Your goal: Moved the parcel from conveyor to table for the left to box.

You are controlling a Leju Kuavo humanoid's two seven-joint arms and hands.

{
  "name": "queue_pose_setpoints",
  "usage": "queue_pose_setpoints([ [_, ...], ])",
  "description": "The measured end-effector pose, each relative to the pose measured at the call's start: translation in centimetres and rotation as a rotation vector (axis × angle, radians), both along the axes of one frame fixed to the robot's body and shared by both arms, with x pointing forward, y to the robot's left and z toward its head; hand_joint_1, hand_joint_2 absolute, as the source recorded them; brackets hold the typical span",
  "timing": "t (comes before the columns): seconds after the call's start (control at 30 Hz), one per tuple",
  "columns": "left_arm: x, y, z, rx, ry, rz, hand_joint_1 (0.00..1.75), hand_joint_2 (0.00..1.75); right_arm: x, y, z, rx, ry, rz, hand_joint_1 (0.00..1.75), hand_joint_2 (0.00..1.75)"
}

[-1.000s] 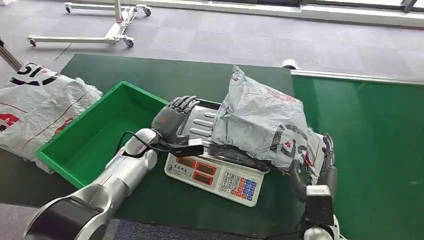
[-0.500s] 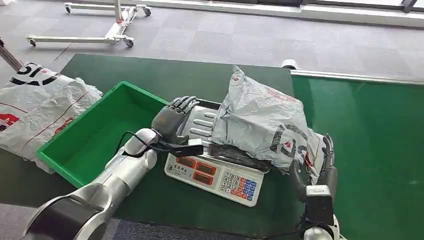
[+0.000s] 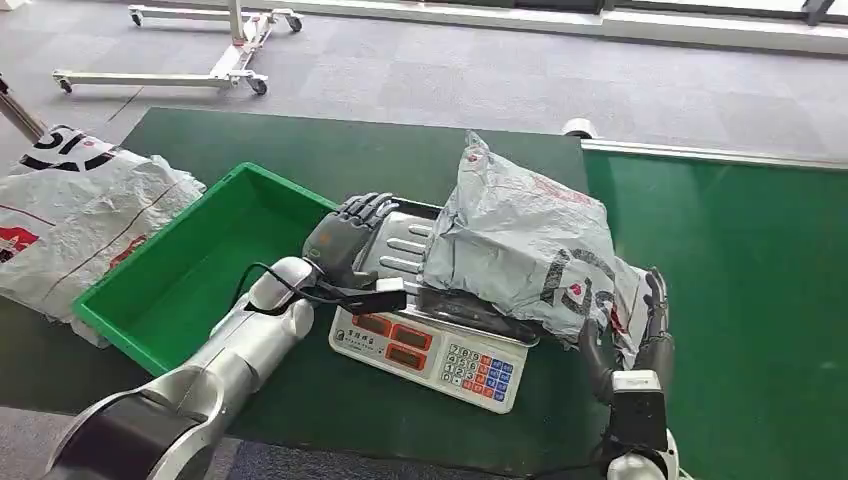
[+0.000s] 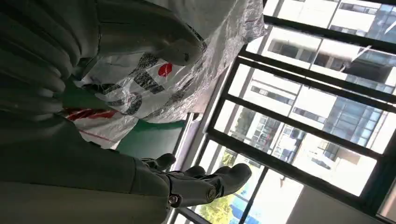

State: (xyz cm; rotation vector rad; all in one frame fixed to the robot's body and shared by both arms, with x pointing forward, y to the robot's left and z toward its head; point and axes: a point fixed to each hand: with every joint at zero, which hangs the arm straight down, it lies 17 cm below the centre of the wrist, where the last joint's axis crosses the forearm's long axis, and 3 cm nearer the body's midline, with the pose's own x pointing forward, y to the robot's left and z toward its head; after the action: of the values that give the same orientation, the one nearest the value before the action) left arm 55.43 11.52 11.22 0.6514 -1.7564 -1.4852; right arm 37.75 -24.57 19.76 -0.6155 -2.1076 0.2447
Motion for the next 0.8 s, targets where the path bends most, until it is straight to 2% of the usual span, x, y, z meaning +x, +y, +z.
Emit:
queue_pose_setpoints([
  [0.8,0.00,0.00,0.00,0.000,0.000,0.000,0.00,1.75,0.00,0.02,0.00,0.000,0.000,0.000,0.00,1.75],
])
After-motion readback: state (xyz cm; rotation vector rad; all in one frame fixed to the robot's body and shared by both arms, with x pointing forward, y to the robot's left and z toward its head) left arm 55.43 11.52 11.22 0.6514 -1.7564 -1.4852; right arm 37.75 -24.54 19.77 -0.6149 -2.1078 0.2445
